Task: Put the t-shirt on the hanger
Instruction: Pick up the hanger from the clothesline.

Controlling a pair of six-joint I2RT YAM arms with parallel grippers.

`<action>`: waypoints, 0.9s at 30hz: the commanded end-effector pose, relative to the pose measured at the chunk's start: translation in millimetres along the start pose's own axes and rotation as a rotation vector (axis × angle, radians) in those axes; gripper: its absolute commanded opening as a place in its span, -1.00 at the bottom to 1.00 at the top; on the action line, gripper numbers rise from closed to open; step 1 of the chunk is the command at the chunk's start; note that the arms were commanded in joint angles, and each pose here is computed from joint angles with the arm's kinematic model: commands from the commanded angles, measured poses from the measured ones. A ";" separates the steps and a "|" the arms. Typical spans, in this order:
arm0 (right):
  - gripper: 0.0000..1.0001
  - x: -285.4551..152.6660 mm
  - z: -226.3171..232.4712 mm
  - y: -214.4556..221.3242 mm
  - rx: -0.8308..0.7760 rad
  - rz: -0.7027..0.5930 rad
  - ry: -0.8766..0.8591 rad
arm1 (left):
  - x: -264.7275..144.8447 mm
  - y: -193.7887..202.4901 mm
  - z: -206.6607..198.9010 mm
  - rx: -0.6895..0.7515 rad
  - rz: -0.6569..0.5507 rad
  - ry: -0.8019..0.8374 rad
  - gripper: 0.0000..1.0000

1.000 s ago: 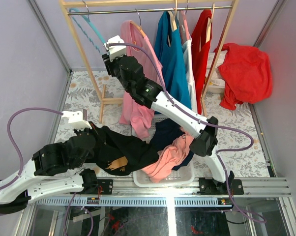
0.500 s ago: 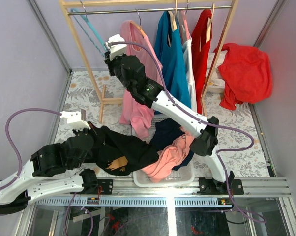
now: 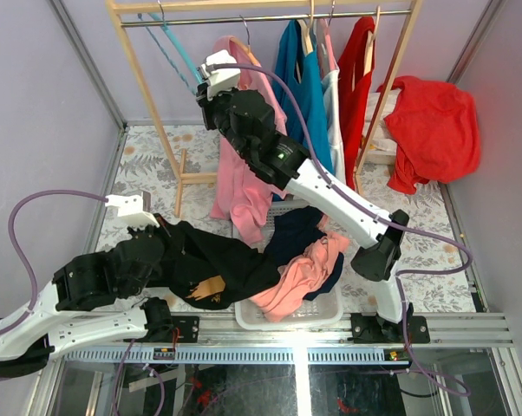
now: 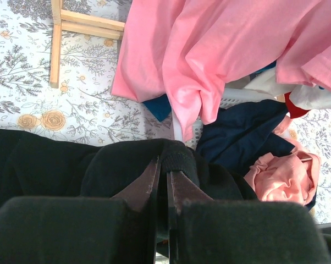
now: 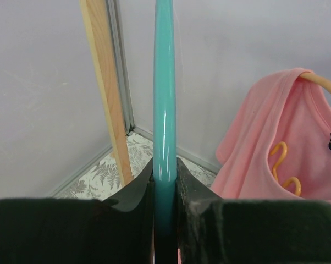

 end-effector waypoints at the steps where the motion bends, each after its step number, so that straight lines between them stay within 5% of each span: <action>1: -1.00 -23.9 -1.9 -74.2 0.091 -0.146 -0.034 | -4.3 -16.4 -2.8 -0.031 -0.054 0.012 -1.00; 12: -1.00 -42.7 -11.5 -60.1 0.063 -0.014 0.008 | -3.3 -16.4 -6.8 -0.025 -0.040 0.023 -1.00; 27: -1.00 -62.9 -13.5 -74.9 0.067 -0.035 -0.056 | 0.0 -12.0 -7.8 -0.032 -0.027 0.000 -1.00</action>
Point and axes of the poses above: each gripper's point midway between its finger pads, its own x axis out along the fingers, its own z axis along the line the jaws close on, y = z × x, the point moved 9 cm from there along -x, back along the fingers, and after that the axes turned 9 degrees about x, right-handed, at the moved point
